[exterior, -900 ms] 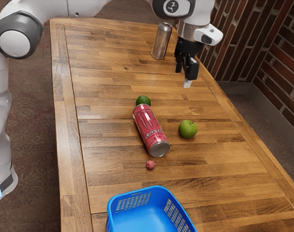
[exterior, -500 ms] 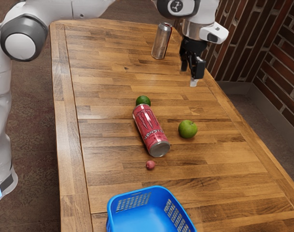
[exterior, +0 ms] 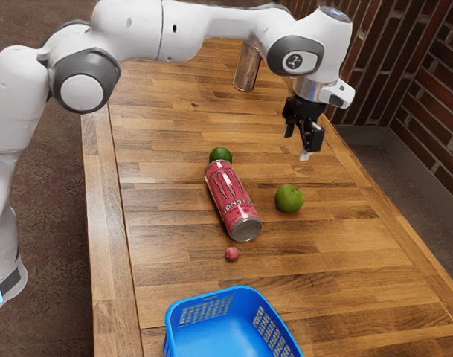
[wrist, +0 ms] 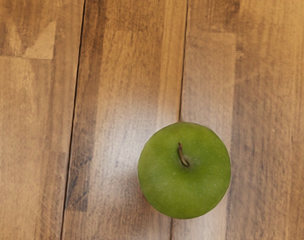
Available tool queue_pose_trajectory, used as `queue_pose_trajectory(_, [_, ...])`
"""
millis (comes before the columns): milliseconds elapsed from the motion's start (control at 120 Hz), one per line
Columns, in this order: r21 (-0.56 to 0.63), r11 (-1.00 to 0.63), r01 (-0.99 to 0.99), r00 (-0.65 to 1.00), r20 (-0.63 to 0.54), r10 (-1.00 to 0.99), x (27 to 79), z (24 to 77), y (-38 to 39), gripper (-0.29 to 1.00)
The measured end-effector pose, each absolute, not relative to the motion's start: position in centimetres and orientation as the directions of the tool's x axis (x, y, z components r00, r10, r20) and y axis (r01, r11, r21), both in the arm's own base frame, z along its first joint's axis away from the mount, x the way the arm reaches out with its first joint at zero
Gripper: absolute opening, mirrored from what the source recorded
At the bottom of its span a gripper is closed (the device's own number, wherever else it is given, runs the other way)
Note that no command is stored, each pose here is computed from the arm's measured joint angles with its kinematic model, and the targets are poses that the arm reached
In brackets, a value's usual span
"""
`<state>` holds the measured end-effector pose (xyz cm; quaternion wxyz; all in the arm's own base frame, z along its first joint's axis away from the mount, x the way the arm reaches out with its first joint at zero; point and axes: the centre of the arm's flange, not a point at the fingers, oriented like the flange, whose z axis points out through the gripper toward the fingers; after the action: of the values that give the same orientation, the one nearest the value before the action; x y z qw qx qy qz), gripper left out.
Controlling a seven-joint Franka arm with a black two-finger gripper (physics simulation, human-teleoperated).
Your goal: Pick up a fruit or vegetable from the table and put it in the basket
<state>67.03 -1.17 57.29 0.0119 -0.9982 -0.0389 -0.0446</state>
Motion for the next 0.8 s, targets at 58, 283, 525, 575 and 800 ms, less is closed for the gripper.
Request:
queue_pose_trajectory(58, [-0.021,-0.997,0.08,0.993,0.087,0.078,67.2,56.8,-1.1,0.7])
queue_pose_trajectory(283, [-0.025,-0.998,0.056,0.998,0.025,0.056,67.0,52.4,-1.2,0.7])
queue_pose_trajectory(525, [-0.022,-0.999,0.027,0.999,0.027,0.027,67.0,50.2,-1.1,0.7])
queue_pose_trajectory(575, [-0.02,-1.0,0.021,0.999,0.04,0.021,67.2,50.3,-1.2,0.7])
queue_pose_trajectory(800, [-0.015,-1.0,0.005,0.997,0.082,0.004,67.8,49.4,-1.3,0.7])
